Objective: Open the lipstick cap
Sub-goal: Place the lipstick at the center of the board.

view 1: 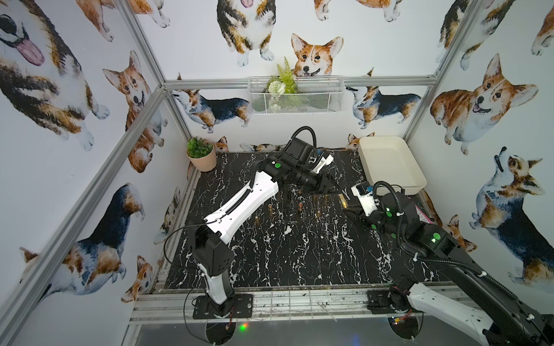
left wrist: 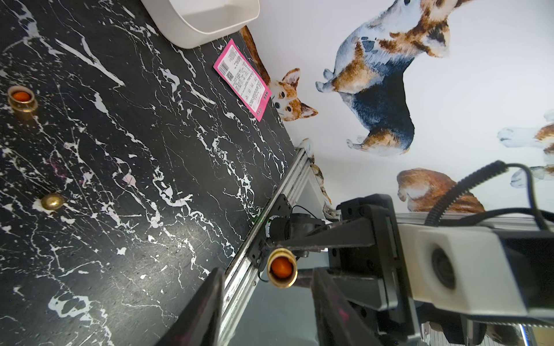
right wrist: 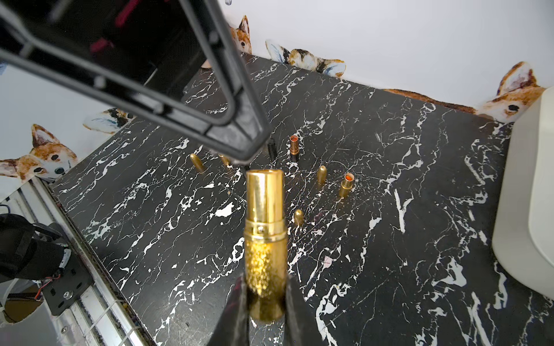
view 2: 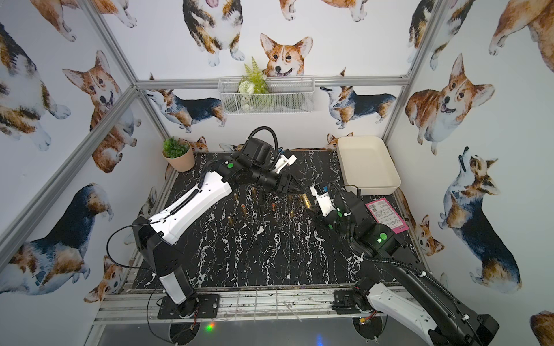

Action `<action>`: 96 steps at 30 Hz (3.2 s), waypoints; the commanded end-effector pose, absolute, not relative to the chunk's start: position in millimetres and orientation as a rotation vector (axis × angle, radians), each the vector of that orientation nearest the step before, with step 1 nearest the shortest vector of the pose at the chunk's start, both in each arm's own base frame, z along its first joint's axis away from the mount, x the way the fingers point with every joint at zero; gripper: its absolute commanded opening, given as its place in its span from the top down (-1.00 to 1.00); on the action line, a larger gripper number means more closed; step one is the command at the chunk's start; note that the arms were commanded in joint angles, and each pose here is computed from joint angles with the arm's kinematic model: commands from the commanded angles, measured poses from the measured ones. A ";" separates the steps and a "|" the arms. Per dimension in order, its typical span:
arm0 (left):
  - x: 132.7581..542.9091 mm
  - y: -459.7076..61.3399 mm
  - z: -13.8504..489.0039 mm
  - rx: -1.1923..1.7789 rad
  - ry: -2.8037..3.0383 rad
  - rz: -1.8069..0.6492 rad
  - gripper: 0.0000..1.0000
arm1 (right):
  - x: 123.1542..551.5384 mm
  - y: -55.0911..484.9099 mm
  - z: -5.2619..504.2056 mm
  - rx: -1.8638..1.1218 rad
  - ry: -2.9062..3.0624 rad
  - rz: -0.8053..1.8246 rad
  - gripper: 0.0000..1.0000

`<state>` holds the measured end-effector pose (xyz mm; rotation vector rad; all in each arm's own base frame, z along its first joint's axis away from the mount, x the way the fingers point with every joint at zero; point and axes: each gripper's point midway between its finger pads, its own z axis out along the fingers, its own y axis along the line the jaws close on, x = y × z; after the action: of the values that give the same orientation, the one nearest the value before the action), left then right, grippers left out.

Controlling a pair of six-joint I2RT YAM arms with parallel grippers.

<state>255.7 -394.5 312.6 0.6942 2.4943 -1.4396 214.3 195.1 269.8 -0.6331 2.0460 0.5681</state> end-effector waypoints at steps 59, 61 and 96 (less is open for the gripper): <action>269.4 -396.1 307.6 0.693 2.556 -1.395 0.68 | 217.3 183.7 268.2 -0.633 2.048 0.474 0.02; 281.7 -393.4 304.2 0.649 2.560 -1.357 0.68 | 214.2 177.4 267.0 -0.620 2.062 0.457 0.02; 356.2 -439.4 89.9 0.756 2.407 -0.222 0.68 | 201.0 91.6 283.1 -0.192 2.090 0.240 0.10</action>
<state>341.0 -435.3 82.7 0.8211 2.4896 -0.2335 198.6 93.2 284.3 -0.2218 2.0885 0.2462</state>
